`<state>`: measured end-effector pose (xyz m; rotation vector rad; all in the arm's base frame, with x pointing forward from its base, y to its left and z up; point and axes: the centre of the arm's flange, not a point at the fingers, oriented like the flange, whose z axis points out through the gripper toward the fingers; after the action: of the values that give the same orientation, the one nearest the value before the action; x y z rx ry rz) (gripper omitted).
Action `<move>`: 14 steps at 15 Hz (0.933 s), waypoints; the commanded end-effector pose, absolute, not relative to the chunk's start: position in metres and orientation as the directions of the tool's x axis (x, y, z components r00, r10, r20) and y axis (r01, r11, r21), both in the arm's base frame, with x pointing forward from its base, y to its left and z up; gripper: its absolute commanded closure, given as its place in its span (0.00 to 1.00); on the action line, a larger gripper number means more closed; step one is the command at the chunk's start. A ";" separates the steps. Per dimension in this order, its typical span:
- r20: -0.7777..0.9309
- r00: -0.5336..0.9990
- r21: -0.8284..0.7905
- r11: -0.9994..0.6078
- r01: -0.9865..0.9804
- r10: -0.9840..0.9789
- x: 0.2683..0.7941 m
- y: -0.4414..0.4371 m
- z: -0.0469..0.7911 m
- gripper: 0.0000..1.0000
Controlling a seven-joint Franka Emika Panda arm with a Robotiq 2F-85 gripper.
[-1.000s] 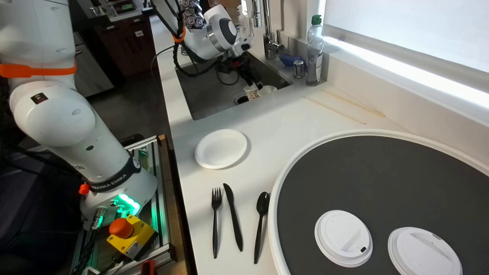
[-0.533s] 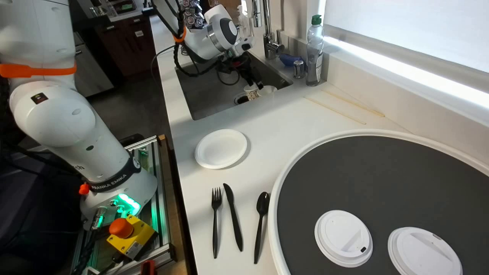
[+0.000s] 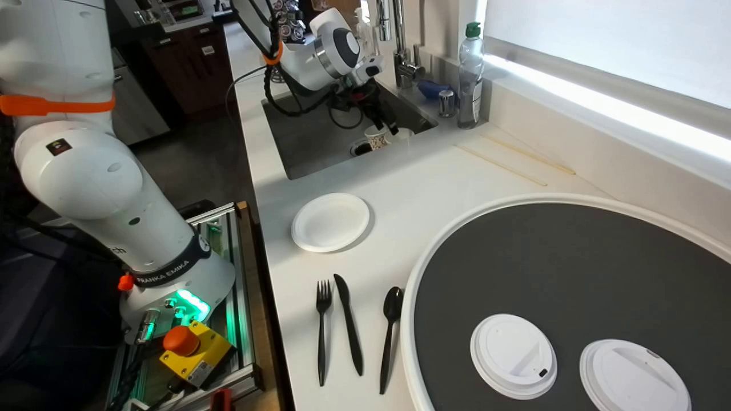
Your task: Push the faucet to the right then remove the coffee cups from the sink.
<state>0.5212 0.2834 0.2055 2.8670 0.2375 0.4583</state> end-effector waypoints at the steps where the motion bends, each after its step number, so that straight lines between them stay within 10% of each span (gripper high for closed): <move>1: 0.306 0.932 0.234 -0.964 0.126 0.196 0.523 0.285 0.193 0.03; 14: 0.299 0.931 0.228 -0.963 0.143 0.209 0.522 0.288 0.188 1.00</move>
<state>0.5224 0.2852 0.1990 2.8731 0.2435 0.4556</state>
